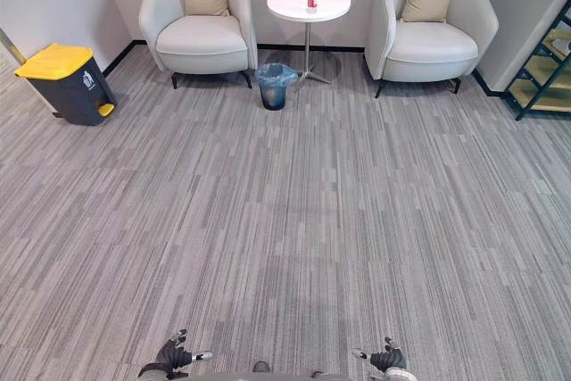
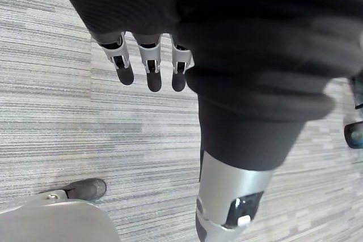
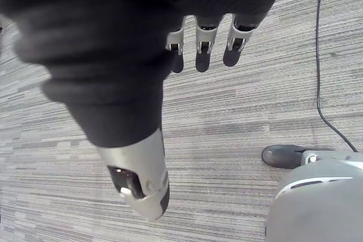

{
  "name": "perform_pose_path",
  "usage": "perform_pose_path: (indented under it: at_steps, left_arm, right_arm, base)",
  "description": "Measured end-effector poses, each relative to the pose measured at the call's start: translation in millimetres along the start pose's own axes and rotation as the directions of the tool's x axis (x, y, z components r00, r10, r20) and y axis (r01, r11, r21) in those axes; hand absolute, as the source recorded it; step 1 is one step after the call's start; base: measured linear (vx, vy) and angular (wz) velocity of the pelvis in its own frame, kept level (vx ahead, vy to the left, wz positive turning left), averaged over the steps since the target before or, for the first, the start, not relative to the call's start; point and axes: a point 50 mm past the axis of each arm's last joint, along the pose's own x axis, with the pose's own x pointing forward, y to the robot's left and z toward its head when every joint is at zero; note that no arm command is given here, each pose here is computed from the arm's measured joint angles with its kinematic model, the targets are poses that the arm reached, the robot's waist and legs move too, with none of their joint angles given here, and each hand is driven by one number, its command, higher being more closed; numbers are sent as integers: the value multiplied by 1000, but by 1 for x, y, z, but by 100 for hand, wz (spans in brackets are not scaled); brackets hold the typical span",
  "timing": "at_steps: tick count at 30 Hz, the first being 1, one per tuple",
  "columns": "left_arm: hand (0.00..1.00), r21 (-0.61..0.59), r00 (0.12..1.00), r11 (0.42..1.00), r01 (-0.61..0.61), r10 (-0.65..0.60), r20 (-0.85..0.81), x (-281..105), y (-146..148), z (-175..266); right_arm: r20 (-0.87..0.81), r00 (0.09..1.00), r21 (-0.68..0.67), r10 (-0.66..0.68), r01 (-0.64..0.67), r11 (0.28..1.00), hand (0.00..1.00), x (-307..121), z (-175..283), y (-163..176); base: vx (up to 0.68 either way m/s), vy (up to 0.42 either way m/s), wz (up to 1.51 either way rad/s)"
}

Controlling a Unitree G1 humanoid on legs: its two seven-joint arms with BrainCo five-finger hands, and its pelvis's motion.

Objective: Gather rubbish on tea table into small bin, then transfer packed bag to large trash can.

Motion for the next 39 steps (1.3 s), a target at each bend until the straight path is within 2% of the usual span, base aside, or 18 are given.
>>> perform_pose_path:
  at_steps: [18,25,39]
  left_arm:
    - [0,4,1000,1000,3,-3,1,0,0,0]
    - [0,44,1000,999,8,-9,8,0,0,1]
    - [0,54,1000,999,-6,5,25,2,1,7]
  right_arm:
    - [22,999,-42,39,-38,998,0,1,8,12]
    - [33,998,-92,57,-54,994,0,2,11,16]
    - [102,995,-57,-1,7,998,0,7,37,7]
  base:
    - [-17,-22,0]
    - [-8,-9,0]
    - [32,-7,-18]
